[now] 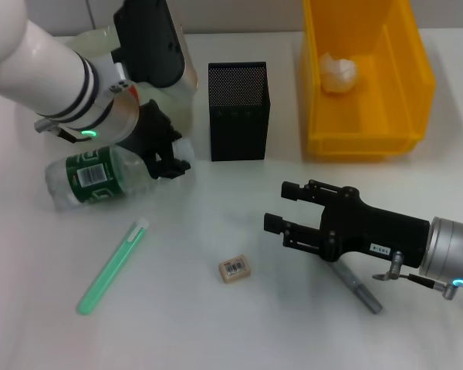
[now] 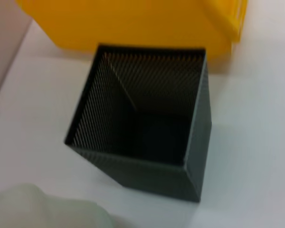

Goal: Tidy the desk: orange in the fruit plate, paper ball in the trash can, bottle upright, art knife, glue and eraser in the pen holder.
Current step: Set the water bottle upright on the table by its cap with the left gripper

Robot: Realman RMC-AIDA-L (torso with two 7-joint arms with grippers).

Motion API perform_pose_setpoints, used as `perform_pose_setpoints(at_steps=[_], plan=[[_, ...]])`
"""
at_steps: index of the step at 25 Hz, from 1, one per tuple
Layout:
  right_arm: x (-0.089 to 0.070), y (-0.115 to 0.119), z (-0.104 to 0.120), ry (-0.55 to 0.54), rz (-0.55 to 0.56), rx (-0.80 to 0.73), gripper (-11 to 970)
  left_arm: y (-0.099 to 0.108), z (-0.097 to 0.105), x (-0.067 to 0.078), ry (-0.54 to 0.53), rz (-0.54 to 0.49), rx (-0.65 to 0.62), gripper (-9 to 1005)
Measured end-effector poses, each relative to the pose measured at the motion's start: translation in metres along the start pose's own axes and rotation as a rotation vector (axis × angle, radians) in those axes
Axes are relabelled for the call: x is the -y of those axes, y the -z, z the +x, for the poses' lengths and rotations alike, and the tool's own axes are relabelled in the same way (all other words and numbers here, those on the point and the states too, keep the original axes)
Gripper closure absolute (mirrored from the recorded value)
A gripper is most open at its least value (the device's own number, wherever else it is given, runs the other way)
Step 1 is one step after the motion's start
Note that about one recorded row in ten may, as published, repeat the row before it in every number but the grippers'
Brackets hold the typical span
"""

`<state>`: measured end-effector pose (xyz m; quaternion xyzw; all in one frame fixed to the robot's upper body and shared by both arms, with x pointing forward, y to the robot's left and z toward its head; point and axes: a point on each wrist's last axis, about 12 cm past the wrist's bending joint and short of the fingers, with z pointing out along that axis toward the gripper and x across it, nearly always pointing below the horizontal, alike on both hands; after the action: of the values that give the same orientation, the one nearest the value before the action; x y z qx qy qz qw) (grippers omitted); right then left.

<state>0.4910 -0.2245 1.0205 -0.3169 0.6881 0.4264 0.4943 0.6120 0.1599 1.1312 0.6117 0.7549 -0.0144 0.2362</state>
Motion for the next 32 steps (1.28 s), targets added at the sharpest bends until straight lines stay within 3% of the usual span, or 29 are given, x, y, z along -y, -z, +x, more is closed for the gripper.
perform_pose_setpoints(at_steps=[5, 12, 14, 17, 22, 28, 32], plan=[[0.0, 0.0, 0.0, 0.0, 0.002, 0.003, 283, 0.034, -0.003, 0.008, 0.022, -0.025, 0.125, 551], [0.0, -0.001, -0.001, 0.001, 0.0, 0.004, 283, 0.046, 0.001, 0.013, 0.035, -0.049, 0.166, 552], [0.0, -0.001, -0.001, 0.002, -0.001, 0.004, 283, 0.069, 0.015, 0.02, 0.108, -0.069, 0.285, 552], [0.001, -0.002, -0.002, 0.004, -0.004, 0.004, 283, 0.074, 0.023, 0.019, 0.145, -0.076, 0.324, 552], [0.0, -0.004, -0.002, 0.007, -0.014, 0.0, 283, 0.089, 0.058, 0.019, 0.279, -0.092, 0.479, 553], [0.0, -0.005, -0.003, 0.007, -0.016, 0.0, 282, 0.095, 0.081, 0.023, 0.349, -0.113, 0.536, 546], [0.0, -0.006, -0.004, 0.01, -0.018, 0.0, 281, 0.092, 0.086, 0.023, 0.367, -0.109, 0.536, 540]])
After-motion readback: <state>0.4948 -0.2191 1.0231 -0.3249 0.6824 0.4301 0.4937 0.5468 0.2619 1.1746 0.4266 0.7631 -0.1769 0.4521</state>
